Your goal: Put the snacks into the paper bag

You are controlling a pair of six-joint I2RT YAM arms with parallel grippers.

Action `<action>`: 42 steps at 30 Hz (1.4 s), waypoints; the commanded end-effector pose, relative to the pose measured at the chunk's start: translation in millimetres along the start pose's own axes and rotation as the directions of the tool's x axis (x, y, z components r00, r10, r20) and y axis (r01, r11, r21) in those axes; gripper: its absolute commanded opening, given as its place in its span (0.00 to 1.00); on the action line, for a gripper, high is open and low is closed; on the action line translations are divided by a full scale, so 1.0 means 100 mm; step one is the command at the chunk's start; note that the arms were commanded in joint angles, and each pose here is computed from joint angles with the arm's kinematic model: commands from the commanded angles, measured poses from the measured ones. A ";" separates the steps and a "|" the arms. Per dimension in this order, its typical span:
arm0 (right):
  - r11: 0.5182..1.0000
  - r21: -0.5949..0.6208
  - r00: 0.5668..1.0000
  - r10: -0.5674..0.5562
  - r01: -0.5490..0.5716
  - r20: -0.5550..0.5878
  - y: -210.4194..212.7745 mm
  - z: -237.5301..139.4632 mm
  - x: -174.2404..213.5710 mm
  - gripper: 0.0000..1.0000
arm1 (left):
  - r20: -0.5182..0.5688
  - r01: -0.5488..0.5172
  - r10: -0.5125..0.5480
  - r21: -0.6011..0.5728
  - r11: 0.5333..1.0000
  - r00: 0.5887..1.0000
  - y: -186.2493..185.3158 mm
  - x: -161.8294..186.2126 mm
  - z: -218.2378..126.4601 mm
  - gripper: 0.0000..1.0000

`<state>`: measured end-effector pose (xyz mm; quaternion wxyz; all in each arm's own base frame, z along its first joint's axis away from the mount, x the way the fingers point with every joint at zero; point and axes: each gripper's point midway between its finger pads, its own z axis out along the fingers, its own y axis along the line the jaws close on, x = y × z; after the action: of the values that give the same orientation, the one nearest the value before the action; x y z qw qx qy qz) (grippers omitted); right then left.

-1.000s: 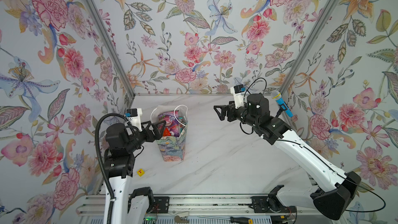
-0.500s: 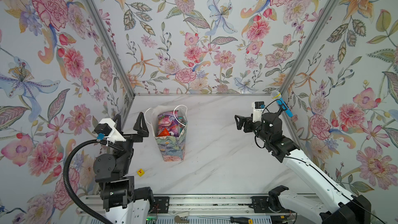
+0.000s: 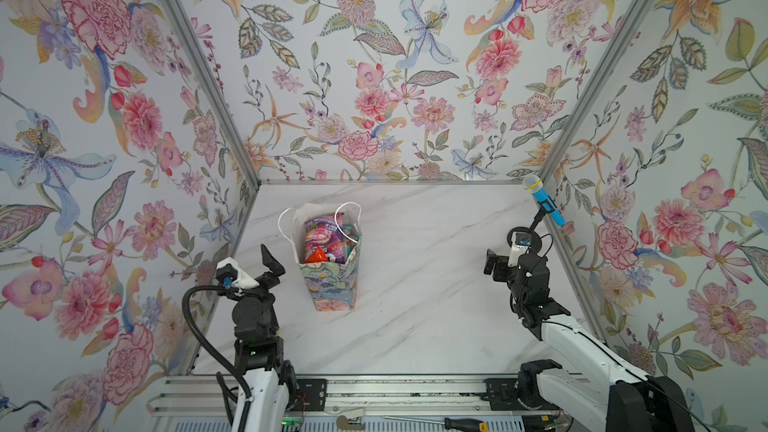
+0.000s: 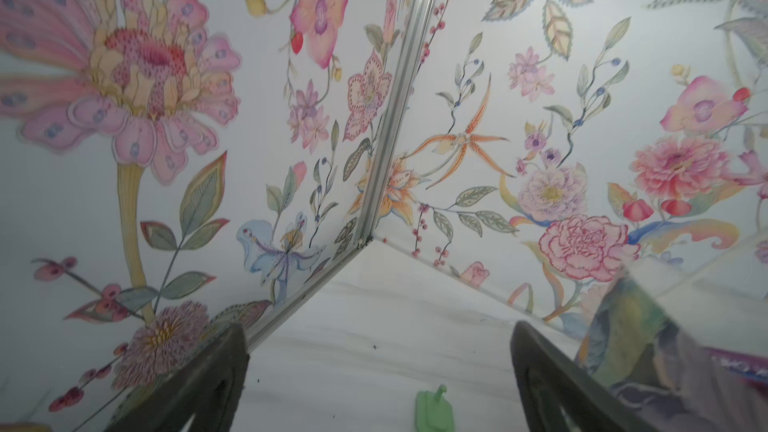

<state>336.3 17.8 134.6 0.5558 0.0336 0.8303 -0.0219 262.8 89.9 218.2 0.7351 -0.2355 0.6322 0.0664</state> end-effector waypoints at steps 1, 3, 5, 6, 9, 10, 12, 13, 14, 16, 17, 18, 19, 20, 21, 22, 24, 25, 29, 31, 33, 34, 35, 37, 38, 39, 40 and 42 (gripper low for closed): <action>0.997 0.074 0.990 -0.030 0.020 0.137 -0.13 0.07 -0.17 0.99 | 0.076 0.042 -0.038 -0.048 0.998 0.996 0.15 0.08 -0.05 0.99; 0.994 0.095 0.985 -0.063 0.048 0.158 -0.16 0.13 -0.13 0.99 | 0.052 -0.011 0.014 -0.076 0.997 0.999 0.23 0.23 -0.06 0.99; 0.992 0.103 0.981 -0.086 0.068 0.177 -0.18 0.18 -0.08 0.99 | 0.014 -0.079 0.081 -0.070 0.994 0.997 0.23 0.35 -0.04 0.99; 0.991 0.111 0.977 -0.093 0.073 0.191 -0.19 0.21 -0.08 0.99 | -0.008 -0.107 0.107 -0.051 0.993 0.994 0.20 0.41 -0.02 0.99; 0.993 0.070 0.969 -0.112 0.099 0.222 -0.13 0.26 -0.13 0.99 | -0.037 -0.157 0.158 0.026 0.987 0.987 0.08 0.54 0.01 0.99; 0.993 0.058 0.967 -0.117 0.107 0.224 -0.11 0.28 -0.13 0.99 | -0.036 -0.163 0.165 0.045 0.986 0.986 0.05 0.56 0.02 0.99; 0.992 0.042 0.966 -0.123 0.116 0.226 -0.08 0.30 -0.10 0.99 | -0.042 -0.162 0.164 0.056 0.985 0.986 0.03 0.58 0.03 0.99; 0.992 0.039 0.965 -0.123 0.117 0.231 -0.08 0.30 -0.09 0.99 | -0.047 -0.160 0.163 0.054 0.986 0.986 0.03 0.60 0.04 0.99; 0.992 0.038 0.964 -0.123 0.117 0.237 -0.08 0.29 -0.08 0.99 | -0.051 -0.164 0.166 0.053 0.985 0.985 0.03 0.61 0.05 0.99; 0.993 0.034 0.964 -0.121 0.116 0.239 -0.08 0.30 -0.07 0.99 | -0.057 -0.176 0.180 0.069 0.982 0.982 0.00 0.62 0.07 0.99; 0.993 0.034 0.964 -0.122 0.117 0.238 -0.08 0.31 -0.05 0.99 | -0.059 -0.188 0.193 0.085 0.979 0.979 -0.03 0.63 0.09 0.99; 0.992 0.036 0.963 -0.122 0.117 0.238 -0.08 0.32 -0.05 0.99 | -0.062 -0.194 0.201 0.095 0.976 0.978 -0.05 0.64 0.11 0.99; 0.993 0.038 0.963 -0.122 0.116 0.240 -0.09 0.33 -0.03 0.99 | -0.068 -0.195 0.202 0.104 0.975 0.977 -0.07 0.65 0.12 0.99; 0.993 0.044 0.963 -0.120 0.113 0.243 -0.09 0.34 -0.03 0.99 | -0.070 -0.195 0.204 0.117 0.974 0.977 -0.10 0.65 0.14 0.99; 0.993 0.047 0.963 -0.119 0.110 0.242 -0.10 0.35 -0.02 0.99 | -0.072 -0.196 0.207 0.134 0.971 0.976 -0.13 0.66 0.15 0.99; 0.993 0.048 0.964 -0.117 0.109 0.239 -0.11 0.36 0.01 0.99 | -0.074 -0.198 0.210 0.151 0.969 0.975 -0.17 0.67 0.17 0.99; 0.993 0.047 0.963 -0.119 0.111 0.241 -0.10 0.39 0.03 0.99 | -0.072 -0.197 0.214 0.190 0.962 0.974 -0.24 0.68 0.19 0.99; 0.992 0.053 0.960 -0.123 0.114 0.251 -0.10 0.39 0.03 0.99 | -0.068 -0.198 0.217 0.209 0.957 0.974 -0.28 0.68 0.20 0.99; 0.992 0.063 0.966 -0.119 0.108 0.230 -0.12 0.42 0.04 0.99 | -0.053 -0.196 0.215 0.246 0.949 0.975 -0.38 0.68 0.25 0.99; 0.992 0.070 0.967 -0.116 0.102 0.226 -0.13 0.42 0.04 0.99 | -0.040 -0.197 0.215 0.260 0.945 0.976 -0.42 0.67 0.29 0.99; 0.992 0.090 0.968 -0.108 0.090 0.225 -0.17 0.42 0.04 0.99 | -0.037 -0.196 0.213 0.268 0.943 0.976 -0.45 0.67 0.32 0.99; 0.990 0.113 0.969 -0.105 0.082 0.224 -0.20 0.42 0.03 0.99 | -0.035 -0.197 0.214 0.271 0.942 0.976 -0.47 0.67 0.34 0.99; 0.989 0.124 0.970 -0.103 0.077 0.220 -0.22 0.43 0.03 0.99 | -0.034 -0.200 0.217 0.270 0.942 0.976 -0.47 0.68 0.36 0.99; 0.991 0.114 0.977 -0.087 0.065 0.194 -0.24 0.49 0.05 0.99 | -0.038 -0.213 0.232 0.271 0.939 0.972 -0.49 0.69 0.40 0.99; 0.993 0.103 0.980 -0.072 0.053 0.183 -0.25 0.52 0.05 0.99 | -0.037 -0.218 0.236 0.267 0.939 0.971 -0.48 0.70 0.41 0.99; 0.994 0.100 0.981 -0.067 0.050 0.180 -0.26 0.52 0.05 0.99 | -0.032 -0.224 0.240 0.265 0.938 0.970 -0.49 0.70 0.42 0.99; 0.994 0.100 0.981 -0.068 0.051 0.182 -0.26 0.52 0.05 0.99 | -0.021 -0.228 0.241 0.264 0.937 0.970 -0.49 0.70 0.42 0.99; 0.994 0.099 0.981 -0.068 0.050 0.179 -0.26 0.52 0.05 0.99 | 0.005 -0.231 0.239 0.265 0.936 0.971 -0.49 0.69 0.41 0.99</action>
<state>378.0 -11.1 110.4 0.6302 0.0250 0.7711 -0.0870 330.2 53.4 148.5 0.7057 -0.0762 0.7021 0.0562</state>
